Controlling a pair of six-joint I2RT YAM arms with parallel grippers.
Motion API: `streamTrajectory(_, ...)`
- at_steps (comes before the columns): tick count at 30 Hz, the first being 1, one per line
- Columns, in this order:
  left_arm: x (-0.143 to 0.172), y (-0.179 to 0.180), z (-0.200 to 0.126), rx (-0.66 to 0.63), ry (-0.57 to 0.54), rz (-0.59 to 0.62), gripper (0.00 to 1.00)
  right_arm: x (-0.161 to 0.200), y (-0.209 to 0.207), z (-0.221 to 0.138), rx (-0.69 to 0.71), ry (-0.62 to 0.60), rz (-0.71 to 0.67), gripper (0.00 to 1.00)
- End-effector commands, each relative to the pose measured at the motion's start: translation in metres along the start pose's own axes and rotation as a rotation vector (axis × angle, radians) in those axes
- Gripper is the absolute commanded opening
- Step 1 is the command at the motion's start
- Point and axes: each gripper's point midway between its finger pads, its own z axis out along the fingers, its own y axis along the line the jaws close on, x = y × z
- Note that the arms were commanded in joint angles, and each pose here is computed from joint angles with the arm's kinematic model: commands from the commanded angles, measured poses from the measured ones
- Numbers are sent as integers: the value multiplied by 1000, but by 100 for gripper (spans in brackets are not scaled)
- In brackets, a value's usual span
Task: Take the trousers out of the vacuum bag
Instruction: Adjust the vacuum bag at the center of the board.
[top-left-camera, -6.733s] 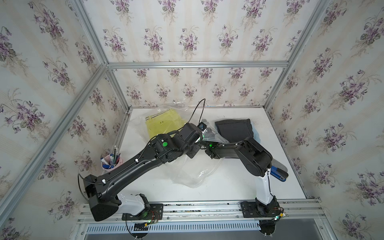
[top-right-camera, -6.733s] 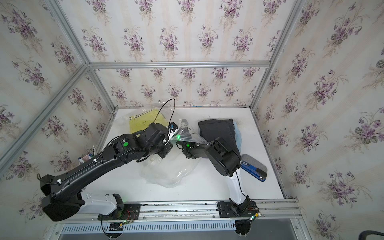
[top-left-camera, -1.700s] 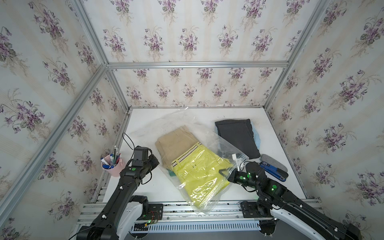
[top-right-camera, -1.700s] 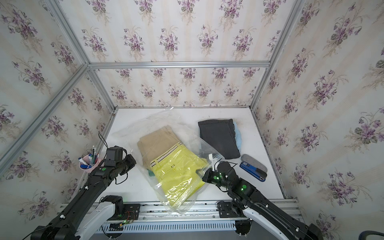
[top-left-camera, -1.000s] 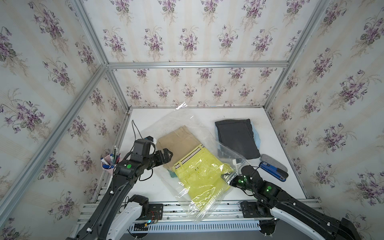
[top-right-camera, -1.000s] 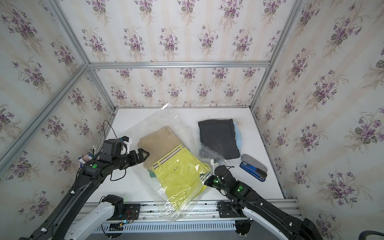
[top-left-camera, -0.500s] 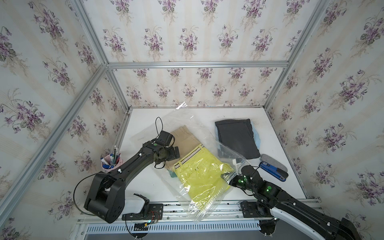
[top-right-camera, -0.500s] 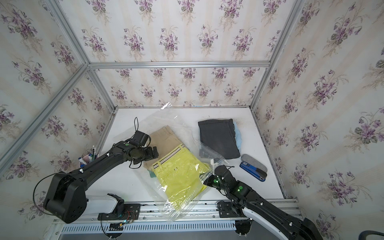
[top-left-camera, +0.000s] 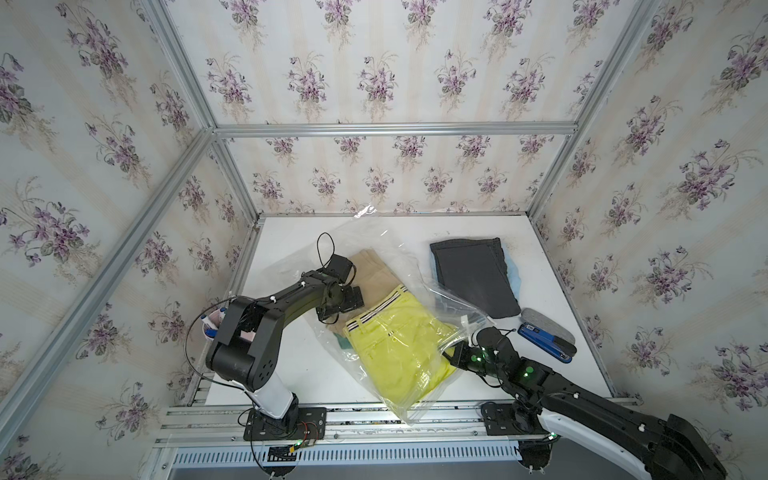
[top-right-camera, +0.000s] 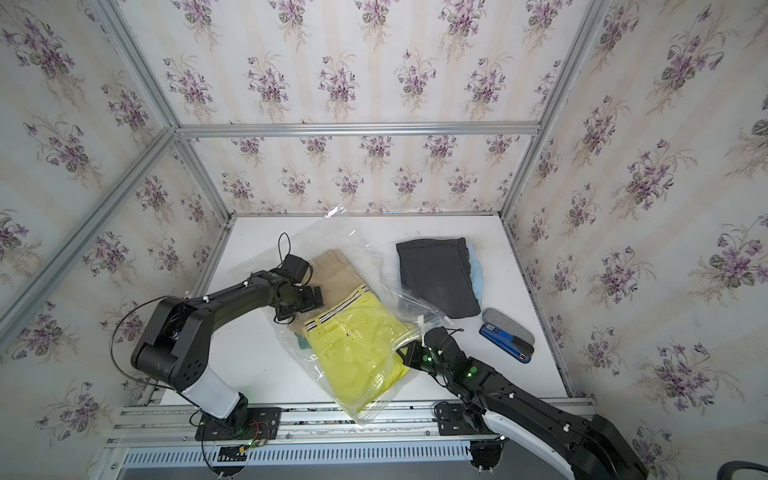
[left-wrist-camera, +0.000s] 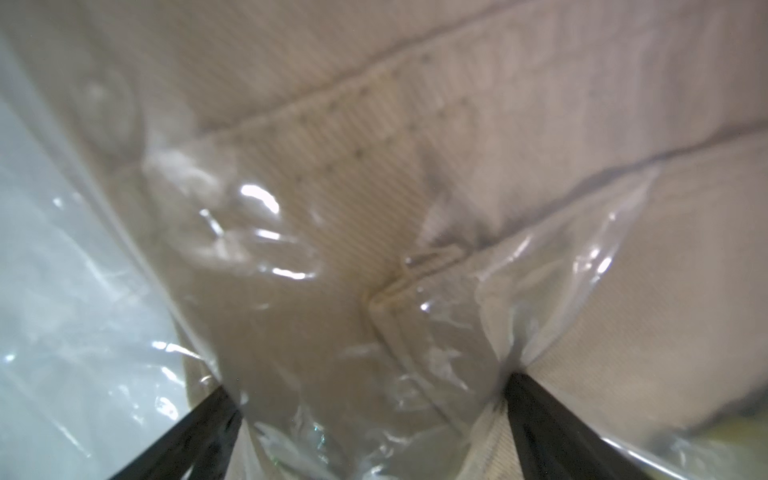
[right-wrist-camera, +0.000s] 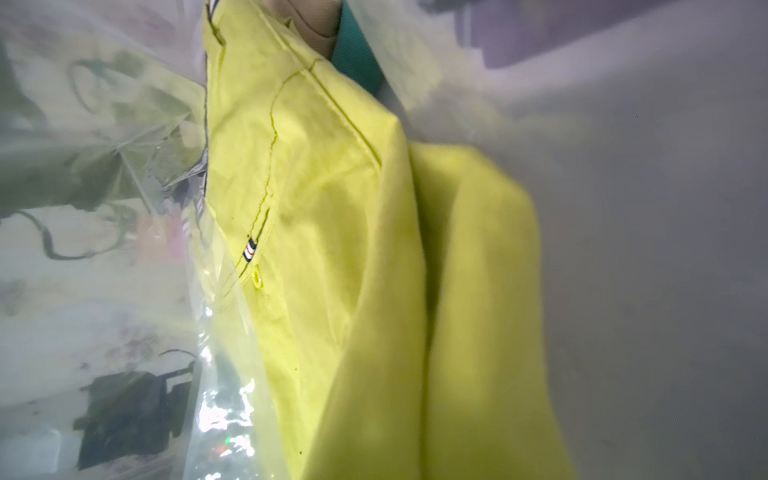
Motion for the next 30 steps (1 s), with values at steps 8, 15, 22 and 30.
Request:
streamTrajectory(8,-85,-6,9,-13,-105,-55,99,-54,55,23,-99,-139,-70,0)
streamTrajectory(15,-121,-2,11,-50,-109,-83,99,-78,70,36,-105,-148,-102,0)
streamTrajectory(22,-125,-1,23,-56,-91,-102,99,-92,64,37,-91,-130,-109,0)
streamTrajectory(30,-122,-4,27,-31,-101,-70,100,-90,64,31,-113,-137,-116,0)
